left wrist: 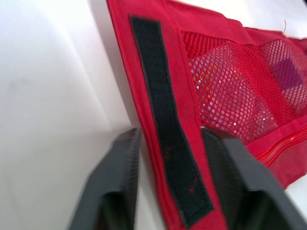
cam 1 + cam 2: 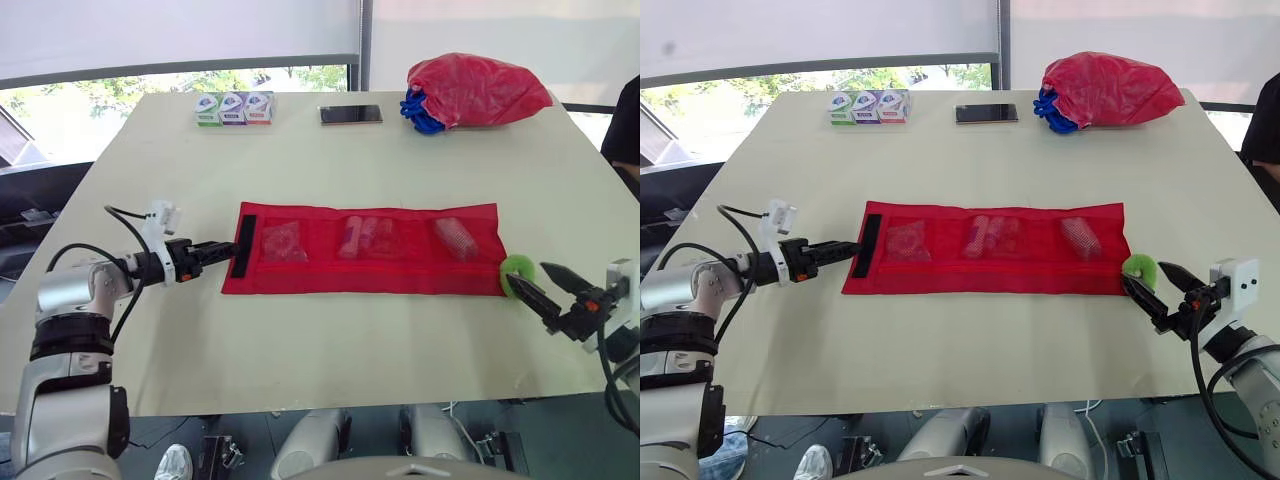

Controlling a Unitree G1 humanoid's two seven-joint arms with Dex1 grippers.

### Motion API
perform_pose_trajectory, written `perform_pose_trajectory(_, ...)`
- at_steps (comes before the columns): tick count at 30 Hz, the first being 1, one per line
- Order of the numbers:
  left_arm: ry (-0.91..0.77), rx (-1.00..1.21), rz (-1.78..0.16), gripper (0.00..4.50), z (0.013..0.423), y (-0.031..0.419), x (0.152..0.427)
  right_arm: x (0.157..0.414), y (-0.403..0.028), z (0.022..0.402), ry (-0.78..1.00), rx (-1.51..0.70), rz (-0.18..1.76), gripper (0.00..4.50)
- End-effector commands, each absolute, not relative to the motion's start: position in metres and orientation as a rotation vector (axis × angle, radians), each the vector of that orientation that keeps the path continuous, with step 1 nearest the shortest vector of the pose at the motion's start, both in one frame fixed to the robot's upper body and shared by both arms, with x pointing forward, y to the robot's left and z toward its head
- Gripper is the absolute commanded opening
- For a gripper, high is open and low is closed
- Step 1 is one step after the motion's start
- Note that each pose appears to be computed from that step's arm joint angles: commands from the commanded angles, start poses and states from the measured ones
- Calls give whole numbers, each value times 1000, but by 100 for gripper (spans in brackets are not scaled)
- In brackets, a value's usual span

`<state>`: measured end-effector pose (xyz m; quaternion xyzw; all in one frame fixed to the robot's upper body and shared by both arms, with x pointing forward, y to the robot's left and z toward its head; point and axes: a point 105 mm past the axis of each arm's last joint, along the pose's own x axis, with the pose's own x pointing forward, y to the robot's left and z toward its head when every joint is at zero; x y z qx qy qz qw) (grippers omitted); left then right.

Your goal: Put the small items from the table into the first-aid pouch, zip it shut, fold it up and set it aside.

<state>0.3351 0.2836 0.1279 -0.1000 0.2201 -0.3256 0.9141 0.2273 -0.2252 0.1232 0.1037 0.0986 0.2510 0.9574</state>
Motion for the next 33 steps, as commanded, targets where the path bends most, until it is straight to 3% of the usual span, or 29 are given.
perform_pose_trajectory(1, 258, -50, -856, 359, 175, 268, 330, 220, -207, 118, 249, 239, 546, 450)
perform_pose_trajectory(3, 235, 41, -945, 442, 184, 257, 324, 222, -204, 112, 268, 259, 514, 450)
perform_pose_trajectory(4, 238, 150, -1013, 447, 188, 246, 319, 225, -204, 106, 283, 279, 468, 450)
perform_pose_trajectory(7, 222, 320, -1141, 447, 200, 221, 310, 228, -203, 96, 317, 324, 385, 450)
perform_pose_trajectory(15, 101, 430, -1413, 447, 229, 160, 284, 233, -208, 79, 350, 310, 198, 450)
perform_pose_trajectory(33, 32, 468, -1622, 447, 251, 127, 252, 263, -220, 89, 240, 302, 119, 450)
